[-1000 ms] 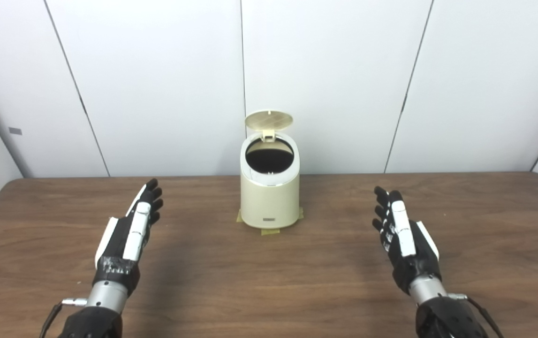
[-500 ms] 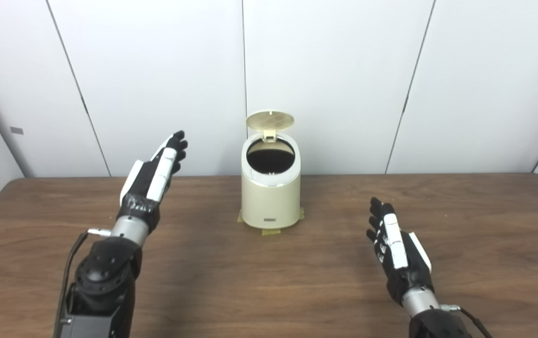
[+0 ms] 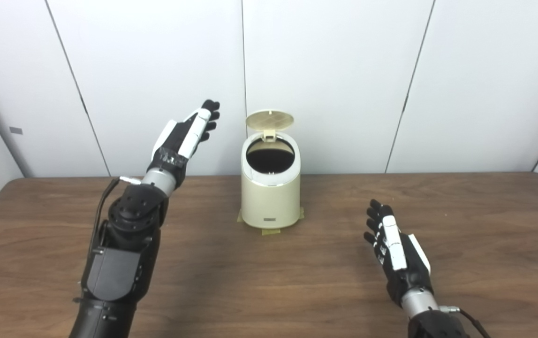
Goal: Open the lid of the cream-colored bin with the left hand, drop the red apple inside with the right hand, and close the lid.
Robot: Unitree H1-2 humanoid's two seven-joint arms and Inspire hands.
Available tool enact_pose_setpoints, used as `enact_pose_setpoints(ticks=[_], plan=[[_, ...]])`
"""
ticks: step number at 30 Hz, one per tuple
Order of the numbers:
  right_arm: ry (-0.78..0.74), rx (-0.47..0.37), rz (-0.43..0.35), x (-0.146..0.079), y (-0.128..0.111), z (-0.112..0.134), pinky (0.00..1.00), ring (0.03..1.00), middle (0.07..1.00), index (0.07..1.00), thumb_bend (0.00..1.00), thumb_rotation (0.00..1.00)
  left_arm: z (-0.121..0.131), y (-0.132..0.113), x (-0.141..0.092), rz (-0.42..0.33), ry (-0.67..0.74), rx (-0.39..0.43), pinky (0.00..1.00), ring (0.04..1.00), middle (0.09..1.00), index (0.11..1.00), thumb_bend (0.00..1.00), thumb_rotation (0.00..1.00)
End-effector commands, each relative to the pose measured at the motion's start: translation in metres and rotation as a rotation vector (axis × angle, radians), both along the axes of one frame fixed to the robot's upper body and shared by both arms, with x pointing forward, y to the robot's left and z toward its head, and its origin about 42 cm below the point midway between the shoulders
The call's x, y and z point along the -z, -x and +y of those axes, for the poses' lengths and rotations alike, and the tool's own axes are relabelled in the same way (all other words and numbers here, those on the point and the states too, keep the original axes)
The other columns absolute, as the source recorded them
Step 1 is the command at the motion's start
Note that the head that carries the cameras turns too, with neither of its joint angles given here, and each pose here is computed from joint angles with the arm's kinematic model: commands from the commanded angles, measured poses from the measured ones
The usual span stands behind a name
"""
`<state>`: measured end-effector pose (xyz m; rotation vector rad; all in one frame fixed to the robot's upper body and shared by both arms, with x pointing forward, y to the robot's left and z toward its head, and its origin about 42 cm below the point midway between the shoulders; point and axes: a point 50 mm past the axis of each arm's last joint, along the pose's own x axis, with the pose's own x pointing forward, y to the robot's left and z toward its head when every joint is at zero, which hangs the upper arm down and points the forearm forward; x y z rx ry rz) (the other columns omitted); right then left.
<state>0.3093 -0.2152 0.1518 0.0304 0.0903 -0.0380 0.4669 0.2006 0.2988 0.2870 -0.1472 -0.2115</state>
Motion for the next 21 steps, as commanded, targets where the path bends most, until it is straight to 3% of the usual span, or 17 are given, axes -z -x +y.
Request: enact_pose_setpoints(ticks=[1,10,21], plan=[[0.006,-0.007,-0.079,-0.014,-0.007,0.001,0.93,0.968,0.956,0.946,0.54,1.00,-0.005,-0.012,-0.042,-0.127,-0.045,0.018,0.96,0.931,0.925,0.940,0.64,1.00],[0.006,-0.017,-0.068,-0.011,-0.008,0.004,0.92,0.961,0.951,0.958,0.55,1.00,-0.022,-0.032,-0.063,-0.185,-0.202,0.066,0.95,0.928,0.914,0.923,0.57,1.00],[0.025,-0.034,-0.061,-0.007,-0.010,0.009,0.89,0.936,0.932,0.960,0.55,1.00,-0.038,-0.041,-0.075,-0.236,-0.313,0.091,0.92,0.904,0.871,0.872,0.56,1.00]])
